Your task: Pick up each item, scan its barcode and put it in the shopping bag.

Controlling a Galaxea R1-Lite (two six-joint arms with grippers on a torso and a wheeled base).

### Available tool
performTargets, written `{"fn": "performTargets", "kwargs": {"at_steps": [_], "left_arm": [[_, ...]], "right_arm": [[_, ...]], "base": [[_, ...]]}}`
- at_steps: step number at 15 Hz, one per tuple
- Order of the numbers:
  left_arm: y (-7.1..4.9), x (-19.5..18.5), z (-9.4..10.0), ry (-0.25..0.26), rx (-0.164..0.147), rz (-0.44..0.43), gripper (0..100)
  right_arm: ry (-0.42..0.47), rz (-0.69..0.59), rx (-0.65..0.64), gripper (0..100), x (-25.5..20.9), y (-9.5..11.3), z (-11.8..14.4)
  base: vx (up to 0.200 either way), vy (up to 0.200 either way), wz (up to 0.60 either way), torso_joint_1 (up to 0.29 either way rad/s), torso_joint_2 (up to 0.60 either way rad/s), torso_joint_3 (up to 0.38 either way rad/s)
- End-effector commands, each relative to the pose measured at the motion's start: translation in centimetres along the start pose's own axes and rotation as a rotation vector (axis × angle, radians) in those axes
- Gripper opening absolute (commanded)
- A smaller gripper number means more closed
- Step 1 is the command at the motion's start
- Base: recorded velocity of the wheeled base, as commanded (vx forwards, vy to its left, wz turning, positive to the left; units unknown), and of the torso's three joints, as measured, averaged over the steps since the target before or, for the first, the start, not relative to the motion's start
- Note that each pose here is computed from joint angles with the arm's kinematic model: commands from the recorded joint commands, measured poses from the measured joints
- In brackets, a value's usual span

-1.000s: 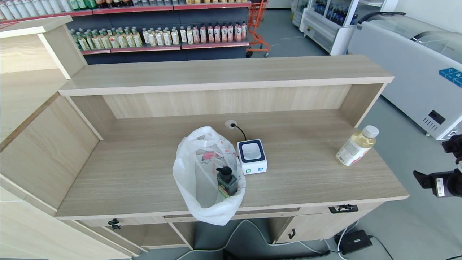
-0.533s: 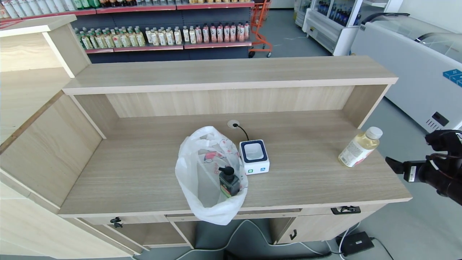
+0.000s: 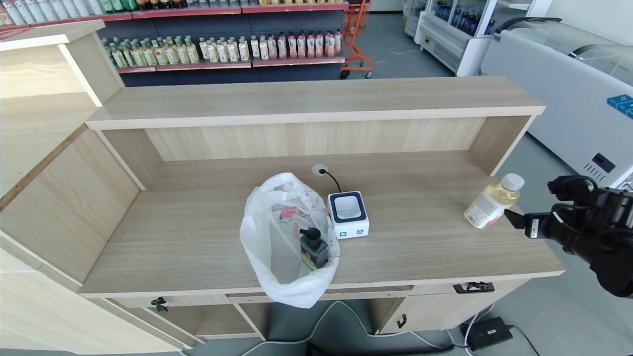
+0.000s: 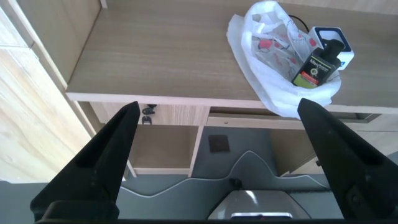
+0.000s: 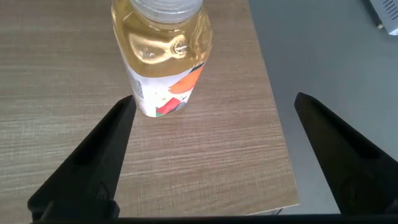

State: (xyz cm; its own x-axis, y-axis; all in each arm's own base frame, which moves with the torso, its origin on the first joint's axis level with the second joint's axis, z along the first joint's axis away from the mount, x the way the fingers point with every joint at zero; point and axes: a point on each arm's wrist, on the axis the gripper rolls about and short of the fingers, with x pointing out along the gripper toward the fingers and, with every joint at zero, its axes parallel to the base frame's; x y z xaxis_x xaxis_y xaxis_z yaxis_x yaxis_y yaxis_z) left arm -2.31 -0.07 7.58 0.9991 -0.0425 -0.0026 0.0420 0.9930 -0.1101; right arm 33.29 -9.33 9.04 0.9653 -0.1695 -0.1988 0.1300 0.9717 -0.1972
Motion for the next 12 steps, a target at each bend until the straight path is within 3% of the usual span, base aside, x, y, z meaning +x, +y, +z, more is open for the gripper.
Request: {"fn": "performTargets", "kwargs": {"at_steps": [1,7,12], "left_arm": [[0.0,0.0,0.0,0.001,0.000,0.000,100],[0.0,0.0,0.0,0.001,0.000,0.000,100],[0.0,0.0,0.0,0.001,0.000,0.000,100]], "right_arm": [[0.007,0.004,0.000,100,1.6,0.1,-0.6],[0.015,0.022,0.000,100,3.0,0.5,-1.3],[-0.010,0.068,0.039,100,4.3,2.1,-0.8]], "base": [[0.000,0.000,0.00,0.000,0.00,0.000],[0.000,0.000,0.00,0.000,0.00,0.000],[0.000,0.000,0.00,0.000,0.00,0.000]]}}
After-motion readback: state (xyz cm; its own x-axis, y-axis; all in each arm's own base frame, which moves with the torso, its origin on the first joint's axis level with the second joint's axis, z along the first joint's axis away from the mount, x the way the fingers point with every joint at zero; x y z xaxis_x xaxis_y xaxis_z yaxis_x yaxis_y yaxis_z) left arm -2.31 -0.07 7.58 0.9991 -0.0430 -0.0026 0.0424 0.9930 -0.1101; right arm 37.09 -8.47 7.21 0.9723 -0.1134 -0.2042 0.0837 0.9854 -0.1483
